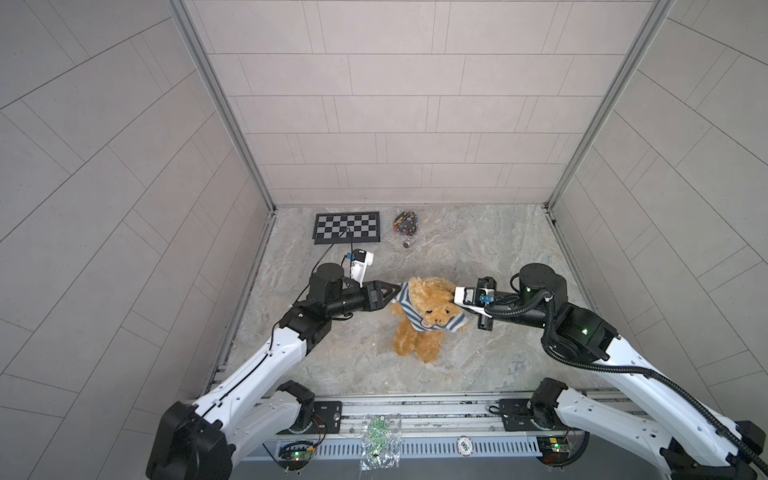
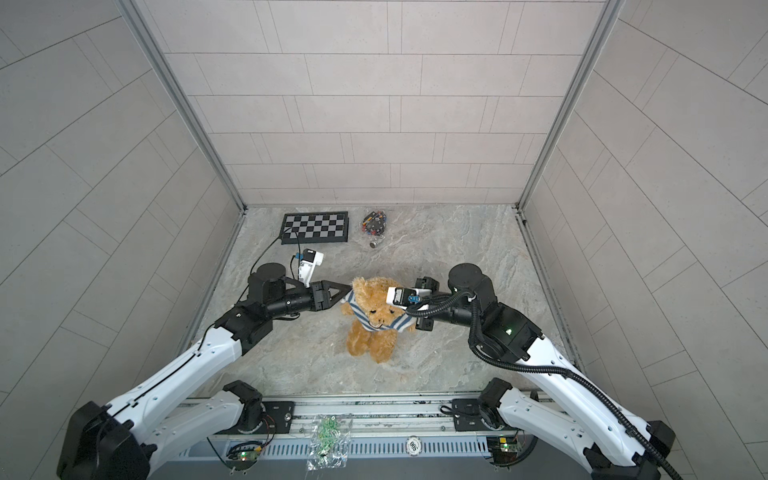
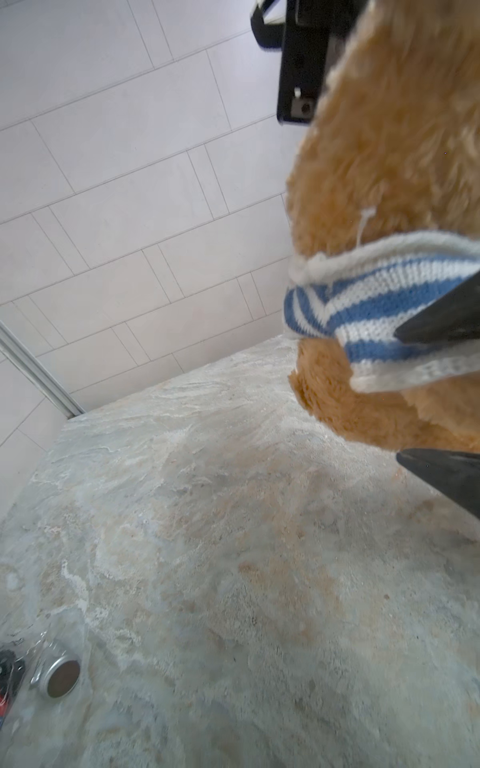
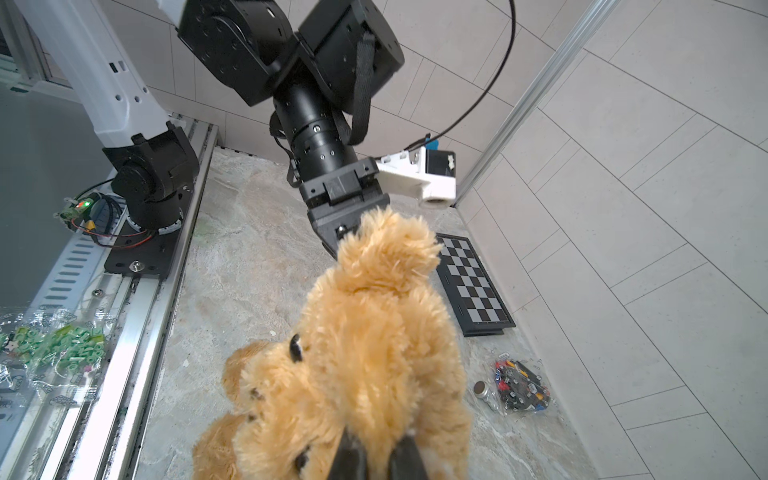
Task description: Dress the teddy bear
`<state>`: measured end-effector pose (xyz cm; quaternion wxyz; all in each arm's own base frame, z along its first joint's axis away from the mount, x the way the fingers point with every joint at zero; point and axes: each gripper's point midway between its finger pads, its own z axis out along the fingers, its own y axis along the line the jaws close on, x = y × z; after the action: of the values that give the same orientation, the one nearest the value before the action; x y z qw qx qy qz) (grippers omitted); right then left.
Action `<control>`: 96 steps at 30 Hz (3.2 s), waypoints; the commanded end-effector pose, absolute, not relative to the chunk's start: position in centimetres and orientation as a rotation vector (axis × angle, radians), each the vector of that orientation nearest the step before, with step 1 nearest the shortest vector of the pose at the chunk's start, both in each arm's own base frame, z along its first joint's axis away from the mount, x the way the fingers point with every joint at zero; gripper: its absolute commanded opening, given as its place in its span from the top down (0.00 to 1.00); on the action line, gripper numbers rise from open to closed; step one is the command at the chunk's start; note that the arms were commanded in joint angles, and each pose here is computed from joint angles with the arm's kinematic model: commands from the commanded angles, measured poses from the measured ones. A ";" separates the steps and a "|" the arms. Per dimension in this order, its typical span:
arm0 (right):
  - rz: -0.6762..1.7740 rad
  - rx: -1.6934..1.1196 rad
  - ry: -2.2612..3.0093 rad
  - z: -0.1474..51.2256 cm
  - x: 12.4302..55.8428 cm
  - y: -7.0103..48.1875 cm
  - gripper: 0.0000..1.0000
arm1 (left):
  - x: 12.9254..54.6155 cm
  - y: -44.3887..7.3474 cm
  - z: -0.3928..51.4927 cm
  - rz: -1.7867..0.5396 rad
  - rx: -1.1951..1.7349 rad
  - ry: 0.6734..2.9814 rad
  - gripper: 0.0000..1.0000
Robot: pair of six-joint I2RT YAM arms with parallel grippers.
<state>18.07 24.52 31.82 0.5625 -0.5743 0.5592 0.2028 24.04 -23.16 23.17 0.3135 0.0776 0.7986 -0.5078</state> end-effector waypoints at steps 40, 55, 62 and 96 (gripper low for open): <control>0.516 -1.229 1.231 33.1 19.1 25.6 1.00 | 23.1 -25.5 25.6 -1.610 0.115 1.929 0.88; 0.411 -1.086 1.482 28.4 22.0 23.5 0.46 | 30.3 -23.6 22.7 -0.987 0.148 2.068 1.00; 0.367 -1.032 1.593 26.2 24.0 23.4 0.45 | 30.2 -26.2 18.7 -0.884 0.254 2.163 1.00; 0.593 -0.858 1.870 15.9 24.9 25.4 0.40 | 20.4 -25.5 16.5 -0.964 0.326 2.271 0.63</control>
<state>24.57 24.77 15.34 0.4759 -0.3641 0.7666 0.2309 20.07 -25.88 15.66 0.3247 0.1348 0.8568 -0.3772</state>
